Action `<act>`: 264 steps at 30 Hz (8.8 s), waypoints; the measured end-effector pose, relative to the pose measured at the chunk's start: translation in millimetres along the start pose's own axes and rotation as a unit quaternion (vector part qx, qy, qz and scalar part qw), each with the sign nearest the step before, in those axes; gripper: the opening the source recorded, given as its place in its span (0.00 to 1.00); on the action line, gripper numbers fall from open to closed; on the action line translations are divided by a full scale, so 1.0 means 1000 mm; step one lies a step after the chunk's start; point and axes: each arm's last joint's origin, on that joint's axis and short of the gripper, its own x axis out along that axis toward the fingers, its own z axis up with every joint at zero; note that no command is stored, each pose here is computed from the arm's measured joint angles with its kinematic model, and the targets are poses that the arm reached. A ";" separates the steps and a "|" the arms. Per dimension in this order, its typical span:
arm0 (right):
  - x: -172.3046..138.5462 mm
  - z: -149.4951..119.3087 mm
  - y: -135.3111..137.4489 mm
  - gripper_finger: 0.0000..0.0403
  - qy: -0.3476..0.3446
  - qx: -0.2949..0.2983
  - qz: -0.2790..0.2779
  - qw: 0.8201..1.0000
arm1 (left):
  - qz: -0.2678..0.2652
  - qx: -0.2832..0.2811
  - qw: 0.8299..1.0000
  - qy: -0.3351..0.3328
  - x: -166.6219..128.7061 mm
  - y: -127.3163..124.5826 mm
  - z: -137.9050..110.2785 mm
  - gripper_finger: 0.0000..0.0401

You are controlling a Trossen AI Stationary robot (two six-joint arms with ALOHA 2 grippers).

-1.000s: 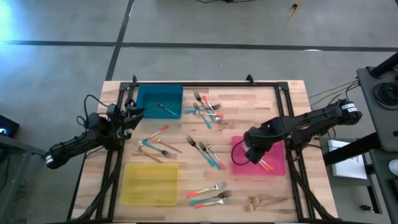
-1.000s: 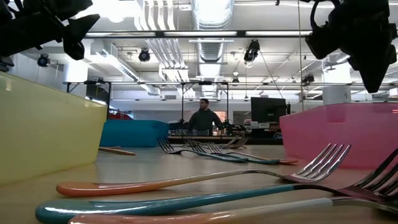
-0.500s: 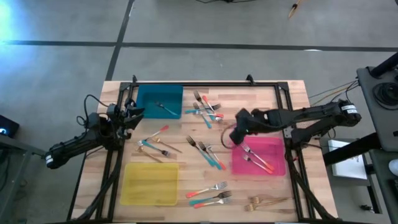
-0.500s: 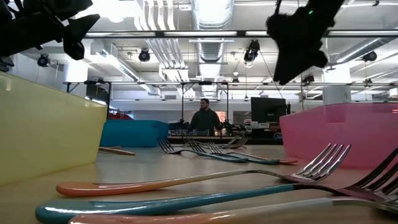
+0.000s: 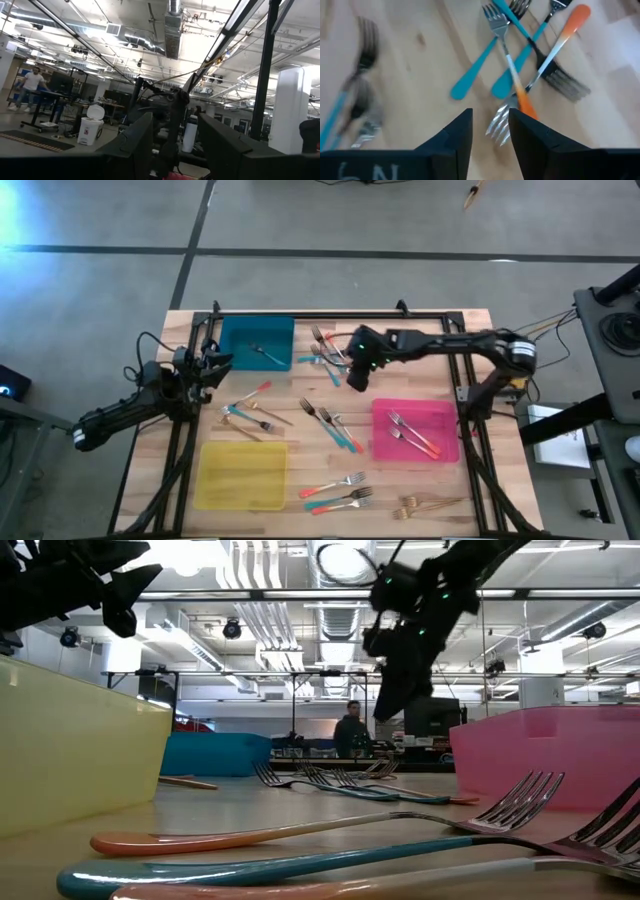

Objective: Sort silverware by color (type)
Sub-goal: Put the orange fork into the red bin

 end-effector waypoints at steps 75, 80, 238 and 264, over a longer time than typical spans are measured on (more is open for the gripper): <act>0.090 0.033 -0.047 0.04 0.158 -0.055 0.036 0.985 | 0.001 -0.001 1.000 0.003 0.000 0.000 0.000 0.35; 0.062 0.045 -0.044 0.03 0.123 -0.046 0.030 0.991 | 0.001 -0.001 1.000 0.003 0.000 0.000 -0.001 0.35; 0.025 0.078 -0.030 0.04 0.091 0.113 -0.042 0.988 | 0.001 -0.001 1.000 0.003 0.000 0.000 -0.001 0.35; 0.094 0.051 -0.082 0.21 0.179 0.148 -0.065 0.970 | 0.001 -0.001 1.000 0.003 0.000 0.000 -0.001 0.35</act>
